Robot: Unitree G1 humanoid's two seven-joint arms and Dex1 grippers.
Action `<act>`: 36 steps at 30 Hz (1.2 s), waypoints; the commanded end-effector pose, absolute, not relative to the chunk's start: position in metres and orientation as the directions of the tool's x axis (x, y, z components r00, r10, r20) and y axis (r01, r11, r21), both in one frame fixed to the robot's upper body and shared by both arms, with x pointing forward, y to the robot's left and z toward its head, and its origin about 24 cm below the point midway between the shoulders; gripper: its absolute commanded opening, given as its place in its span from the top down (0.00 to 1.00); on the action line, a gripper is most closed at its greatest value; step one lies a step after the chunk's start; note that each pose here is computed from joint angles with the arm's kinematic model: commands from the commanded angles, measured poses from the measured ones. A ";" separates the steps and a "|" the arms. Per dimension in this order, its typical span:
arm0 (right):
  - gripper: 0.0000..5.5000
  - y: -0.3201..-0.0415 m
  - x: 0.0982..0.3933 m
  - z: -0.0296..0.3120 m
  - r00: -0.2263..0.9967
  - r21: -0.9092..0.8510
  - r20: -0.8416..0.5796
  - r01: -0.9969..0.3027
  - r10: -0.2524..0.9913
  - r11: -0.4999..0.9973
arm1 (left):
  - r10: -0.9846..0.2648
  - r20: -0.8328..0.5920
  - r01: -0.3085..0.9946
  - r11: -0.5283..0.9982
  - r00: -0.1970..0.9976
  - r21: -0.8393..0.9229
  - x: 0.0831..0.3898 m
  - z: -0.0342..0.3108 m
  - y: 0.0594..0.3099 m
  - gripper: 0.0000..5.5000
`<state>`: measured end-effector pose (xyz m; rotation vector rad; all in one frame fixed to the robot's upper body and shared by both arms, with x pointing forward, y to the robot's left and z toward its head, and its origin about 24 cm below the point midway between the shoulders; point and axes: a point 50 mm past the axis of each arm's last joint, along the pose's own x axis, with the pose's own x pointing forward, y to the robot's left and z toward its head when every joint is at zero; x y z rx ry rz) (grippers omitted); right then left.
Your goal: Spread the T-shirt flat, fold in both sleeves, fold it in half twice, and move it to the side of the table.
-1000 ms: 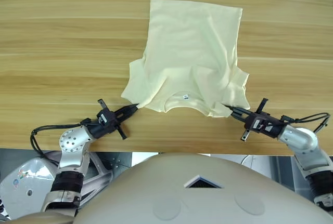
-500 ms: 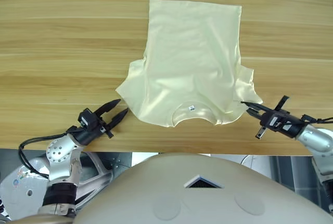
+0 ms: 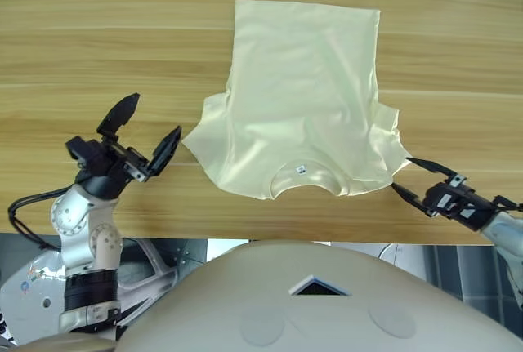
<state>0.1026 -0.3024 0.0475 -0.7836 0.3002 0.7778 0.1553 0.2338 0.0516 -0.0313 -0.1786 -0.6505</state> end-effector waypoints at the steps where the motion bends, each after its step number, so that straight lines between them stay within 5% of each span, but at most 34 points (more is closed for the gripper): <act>1: 0.46 -0.314 0.127 0.078 0.801 -0.549 -0.255 -0.580 0.541 0.601 | -0.643 0.244 0.660 0.751 0.726 0.019 0.167 0.053 0.201 0.06; 13: 0.46 -0.301 0.171 0.003 0.729 -0.507 -0.409 -0.682 0.549 0.527 | -0.752 0.084 0.750 0.659 0.654 0.061 0.159 0.013 0.158 0.06; 20: 0.46 -0.331 0.175 -0.006 0.785 -0.531 -0.474 -0.616 0.399 0.582 | -0.842 -0.134 0.839 0.480 0.522 0.257 0.145 -0.007 0.144 0.06; 25: 0.46 -0.339 0.181 -0.005 0.807 -0.561 -0.478 -0.584 0.346 0.587 | -0.834 -0.163 0.833 0.468 0.526 0.295 0.145 -0.011 0.142 0.06; 28: 0.46 -0.333 0.187 -0.002 0.817 -0.575 -0.441 -0.576 0.373 0.582 | -0.831 -0.174 0.831 0.465 0.529 0.305 0.145 -0.013 0.141 0.06; 36: 0.46 -0.324 0.187 0.063 0.846 -0.522 -0.071 -0.483 0.528 0.703 | -0.813 -0.198 0.827 0.488 0.547 0.279 0.130 -0.017 0.147 0.06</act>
